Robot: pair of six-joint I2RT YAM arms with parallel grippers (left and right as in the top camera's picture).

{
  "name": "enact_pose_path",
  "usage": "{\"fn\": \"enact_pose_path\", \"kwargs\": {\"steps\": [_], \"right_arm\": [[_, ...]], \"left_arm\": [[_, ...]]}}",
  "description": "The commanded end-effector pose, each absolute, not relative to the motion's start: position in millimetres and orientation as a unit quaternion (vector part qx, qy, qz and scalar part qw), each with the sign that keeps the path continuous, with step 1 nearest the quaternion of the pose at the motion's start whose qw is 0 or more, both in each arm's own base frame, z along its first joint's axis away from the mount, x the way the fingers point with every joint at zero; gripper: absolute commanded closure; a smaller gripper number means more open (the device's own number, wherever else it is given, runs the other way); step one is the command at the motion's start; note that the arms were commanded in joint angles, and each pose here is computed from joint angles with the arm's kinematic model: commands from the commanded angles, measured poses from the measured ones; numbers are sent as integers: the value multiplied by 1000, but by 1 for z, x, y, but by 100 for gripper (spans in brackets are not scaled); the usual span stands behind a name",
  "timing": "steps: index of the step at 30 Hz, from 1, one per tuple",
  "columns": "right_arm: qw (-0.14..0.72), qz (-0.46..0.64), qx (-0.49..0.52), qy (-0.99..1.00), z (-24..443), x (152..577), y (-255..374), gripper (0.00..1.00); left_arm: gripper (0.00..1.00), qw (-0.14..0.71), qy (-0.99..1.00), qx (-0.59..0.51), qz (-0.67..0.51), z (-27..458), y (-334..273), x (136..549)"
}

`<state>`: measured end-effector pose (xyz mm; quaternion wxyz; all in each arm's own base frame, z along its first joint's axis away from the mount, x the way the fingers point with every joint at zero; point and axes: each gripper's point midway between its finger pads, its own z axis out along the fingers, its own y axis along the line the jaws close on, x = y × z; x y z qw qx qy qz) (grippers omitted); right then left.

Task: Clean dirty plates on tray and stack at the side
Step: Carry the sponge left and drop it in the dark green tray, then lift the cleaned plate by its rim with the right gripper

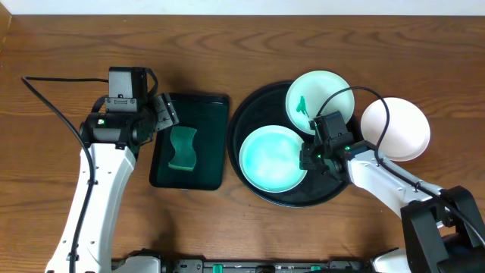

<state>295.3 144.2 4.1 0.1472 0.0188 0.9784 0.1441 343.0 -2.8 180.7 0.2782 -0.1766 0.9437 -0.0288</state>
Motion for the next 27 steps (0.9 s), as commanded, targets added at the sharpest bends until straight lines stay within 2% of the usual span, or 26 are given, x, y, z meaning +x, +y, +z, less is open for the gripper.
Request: {"fn": "enact_pose_path", "kwargs": {"steps": [1,15,27], "right_arm": [[131,167,17,977,7,291,152,99],[92,158,41,982,69,308,154,99],[114,167,32,979,118,325,168,99]], "left_arm": [[21,286,941,-180,-24,187,0,346],[21,286,941,-180,-24,187,0,346],[20,286,941,-180,-24,187,0,346]]}}
